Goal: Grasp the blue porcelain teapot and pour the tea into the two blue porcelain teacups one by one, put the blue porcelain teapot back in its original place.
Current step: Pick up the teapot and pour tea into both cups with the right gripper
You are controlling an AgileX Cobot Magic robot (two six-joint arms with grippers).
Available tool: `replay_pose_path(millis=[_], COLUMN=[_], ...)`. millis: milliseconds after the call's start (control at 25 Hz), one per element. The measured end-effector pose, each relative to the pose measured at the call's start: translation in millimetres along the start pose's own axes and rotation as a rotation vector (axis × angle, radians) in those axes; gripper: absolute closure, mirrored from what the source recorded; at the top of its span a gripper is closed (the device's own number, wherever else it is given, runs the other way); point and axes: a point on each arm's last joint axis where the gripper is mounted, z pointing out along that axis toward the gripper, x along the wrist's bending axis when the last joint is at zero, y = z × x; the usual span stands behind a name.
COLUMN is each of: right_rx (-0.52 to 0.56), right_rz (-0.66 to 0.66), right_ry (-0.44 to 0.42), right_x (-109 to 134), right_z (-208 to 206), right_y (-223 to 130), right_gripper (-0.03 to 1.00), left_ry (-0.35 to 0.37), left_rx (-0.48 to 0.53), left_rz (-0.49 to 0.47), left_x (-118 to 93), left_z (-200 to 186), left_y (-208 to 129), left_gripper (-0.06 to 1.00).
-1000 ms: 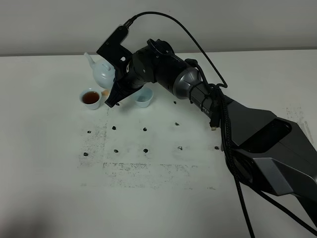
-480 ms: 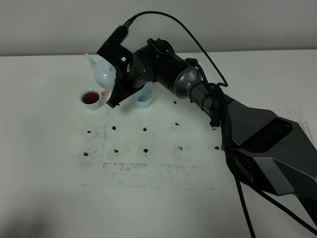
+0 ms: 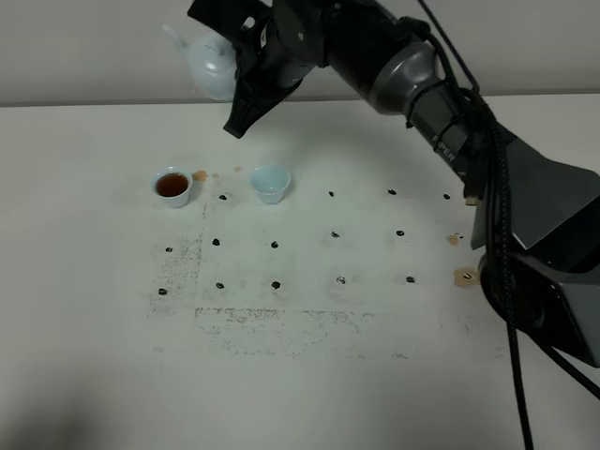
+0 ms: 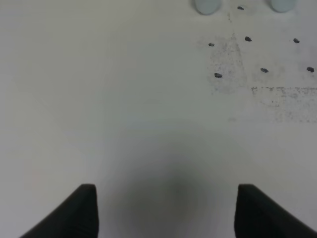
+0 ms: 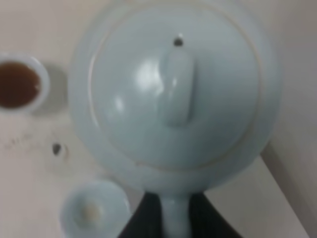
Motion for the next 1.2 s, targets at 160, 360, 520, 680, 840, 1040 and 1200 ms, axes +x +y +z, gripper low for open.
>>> replay_pose_path(millis=[160,360,520,680,840,1040,1200], right_rx=[0.129,0.167,0.145,0.133,0.121,0.097,0.089], right_rz=[-0.022,-0.038,-0.021,0.005,0.014,0.019,0.026], right_ry=[0.021,0.001,-0.034,-0.065,-0.078,-0.106,-0.110], right_x=[-11.2,-21.1,-34.2,-45.0,-50.4,-56.6,-57.3], right_z=[-8.7,-20.6,-39.8,-54.2,-65.1,-83.7,-88.6], right_y=[-16.7,-21.5,-20.7,-21.8,-21.4,-18.8,-17.8], right_gripper=[0.89,0.89,0.89,0.89,0.89,0.89,0.89], left_ry=[0.000,0.000,0.000,0.000,0.000,0.000,0.000], left_rx=[0.000,0.000,0.000,0.000,0.000,0.000,0.000], left_rz=[0.000,0.000,0.001,0.001,0.001,0.001,0.001], left_x=[0.0,0.0,0.0,0.0,0.0,0.0,0.0], left_z=[0.0,0.0,0.0,0.0,0.0,0.0,0.0], left_y=[0.0,0.0,0.0,0.0,0.0,0.0,0.0], left_gripper=[0.35,0.35,0.35,0.35,0.35,0.35,0.35])
